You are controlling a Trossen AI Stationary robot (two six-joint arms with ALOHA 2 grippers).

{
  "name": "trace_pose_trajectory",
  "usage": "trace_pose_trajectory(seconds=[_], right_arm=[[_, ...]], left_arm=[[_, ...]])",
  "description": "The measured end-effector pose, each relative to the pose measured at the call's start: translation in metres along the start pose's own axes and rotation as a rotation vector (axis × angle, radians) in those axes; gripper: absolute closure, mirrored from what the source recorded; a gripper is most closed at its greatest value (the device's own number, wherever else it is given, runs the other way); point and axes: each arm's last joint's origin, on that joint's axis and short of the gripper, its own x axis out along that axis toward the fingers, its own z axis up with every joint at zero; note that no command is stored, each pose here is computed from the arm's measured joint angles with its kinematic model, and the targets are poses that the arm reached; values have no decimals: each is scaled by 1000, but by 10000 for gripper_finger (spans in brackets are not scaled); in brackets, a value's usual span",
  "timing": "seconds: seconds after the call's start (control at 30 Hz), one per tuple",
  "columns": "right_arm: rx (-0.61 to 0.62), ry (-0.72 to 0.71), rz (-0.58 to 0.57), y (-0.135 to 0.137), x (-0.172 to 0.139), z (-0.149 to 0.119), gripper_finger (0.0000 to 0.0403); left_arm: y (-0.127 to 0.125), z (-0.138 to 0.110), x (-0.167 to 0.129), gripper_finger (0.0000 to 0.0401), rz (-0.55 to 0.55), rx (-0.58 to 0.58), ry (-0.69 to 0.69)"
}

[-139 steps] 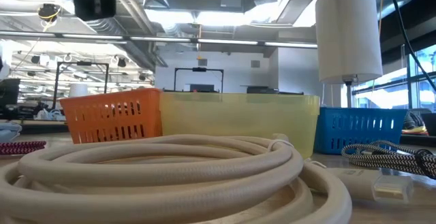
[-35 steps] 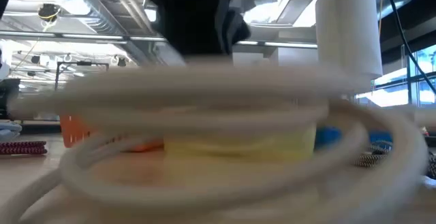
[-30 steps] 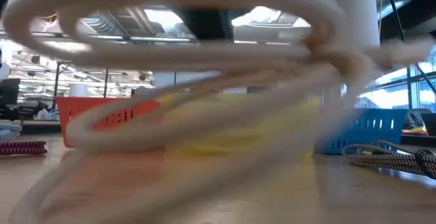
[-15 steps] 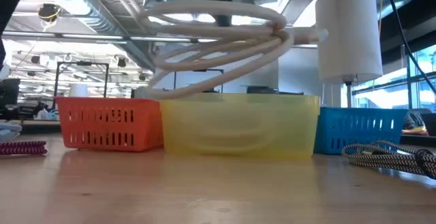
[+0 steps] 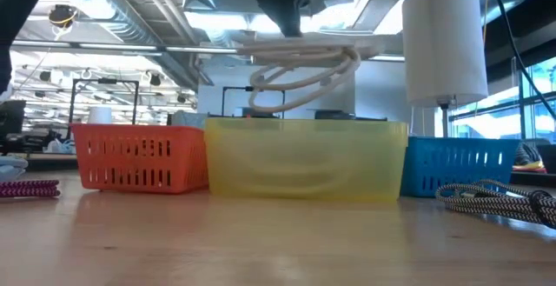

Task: Pick & Place USB Port
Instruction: Put the white usb cable into the yellow bin

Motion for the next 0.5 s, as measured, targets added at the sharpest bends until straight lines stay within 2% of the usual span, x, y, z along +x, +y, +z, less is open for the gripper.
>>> trace_pose_trajectory(seconds=[0.23, 0.5], right_arm=[[9, 0, 0, 0, 0, 0, 173], [15, -1, -1, 0, 0, 0, 173]], left_arm=[[28, -7, 13, 398, -2, -13, -12], [35, -21, 52, 398, -80, -40, 22]])
